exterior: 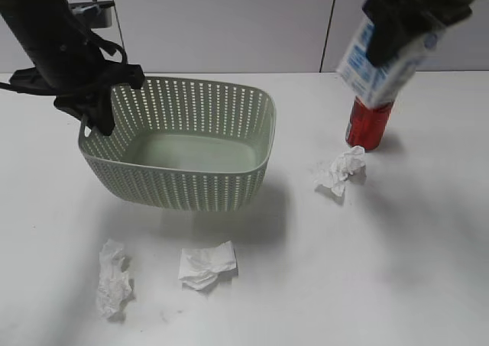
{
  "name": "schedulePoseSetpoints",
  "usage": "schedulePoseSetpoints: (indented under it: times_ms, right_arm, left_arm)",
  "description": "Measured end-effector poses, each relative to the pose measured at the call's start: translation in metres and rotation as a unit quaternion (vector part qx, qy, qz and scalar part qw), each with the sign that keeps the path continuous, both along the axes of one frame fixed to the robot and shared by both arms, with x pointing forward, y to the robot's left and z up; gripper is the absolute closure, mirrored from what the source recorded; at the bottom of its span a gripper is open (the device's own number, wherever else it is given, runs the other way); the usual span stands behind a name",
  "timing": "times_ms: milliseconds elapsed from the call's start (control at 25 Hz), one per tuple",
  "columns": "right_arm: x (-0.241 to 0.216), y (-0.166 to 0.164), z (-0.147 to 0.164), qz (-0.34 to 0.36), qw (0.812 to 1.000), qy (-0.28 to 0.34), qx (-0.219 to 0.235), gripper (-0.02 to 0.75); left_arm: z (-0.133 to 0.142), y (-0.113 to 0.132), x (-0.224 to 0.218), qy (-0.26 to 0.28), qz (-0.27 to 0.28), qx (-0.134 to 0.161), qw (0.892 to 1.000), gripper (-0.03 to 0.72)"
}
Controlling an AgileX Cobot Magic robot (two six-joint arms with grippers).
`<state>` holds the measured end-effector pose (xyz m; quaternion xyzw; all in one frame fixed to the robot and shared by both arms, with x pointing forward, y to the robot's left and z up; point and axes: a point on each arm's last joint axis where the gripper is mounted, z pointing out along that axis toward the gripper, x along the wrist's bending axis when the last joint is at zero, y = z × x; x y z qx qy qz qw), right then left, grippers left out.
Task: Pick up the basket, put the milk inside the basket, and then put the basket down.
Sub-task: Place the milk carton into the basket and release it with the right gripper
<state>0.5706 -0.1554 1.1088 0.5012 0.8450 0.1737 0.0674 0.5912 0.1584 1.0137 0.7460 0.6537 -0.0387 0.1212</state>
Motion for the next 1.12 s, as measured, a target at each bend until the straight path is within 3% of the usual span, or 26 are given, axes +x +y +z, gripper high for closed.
schedulePoseSetpoints:
  times_ms: [200,360,600,920,1040,1120]
  right_arm:
    - [-0.006,0.057,0.038,0.059,0.996,-0.060,0.039,0.430]
    - [-0.009,0.105,0.034,0.108,0.991,-0.062,0.049,0.430]
    - [-0.009,0.163,-0.021,0.157,0.987,-0.010,0.025,0.430]
    - [0.010,0.179,-0.097,0.146,0.987,0.050,-0.036,0.430]
    - [0.013,0.180,-0.108,0.134,0.988,0.059,-0.043,0.391]
    - [0.013,0.180,-0.109,0.130,0.989,0.060,-0.043,0.320]
  left_arm:
    - [0.000,0.000,0.000,0.000,0.000,-0.001,1.000,0.702]
    - [0.000,0.000,0.000,0.000,0.000,-0.001,1.000,0.702]
    - [0.000,0.000,0.000,0.001,0.000,0.000,1.000,0.702]
    - [0.000,0.000,0.000,0.002,0.000,0.000,1.000,0.702]
    - [0.000,0.000,0.000,0.001,-0.001,0.002,1.000,0.702]
    - [0.000,0.002,0.000,-0.001,-0.005,0.014,1.000,0.701]
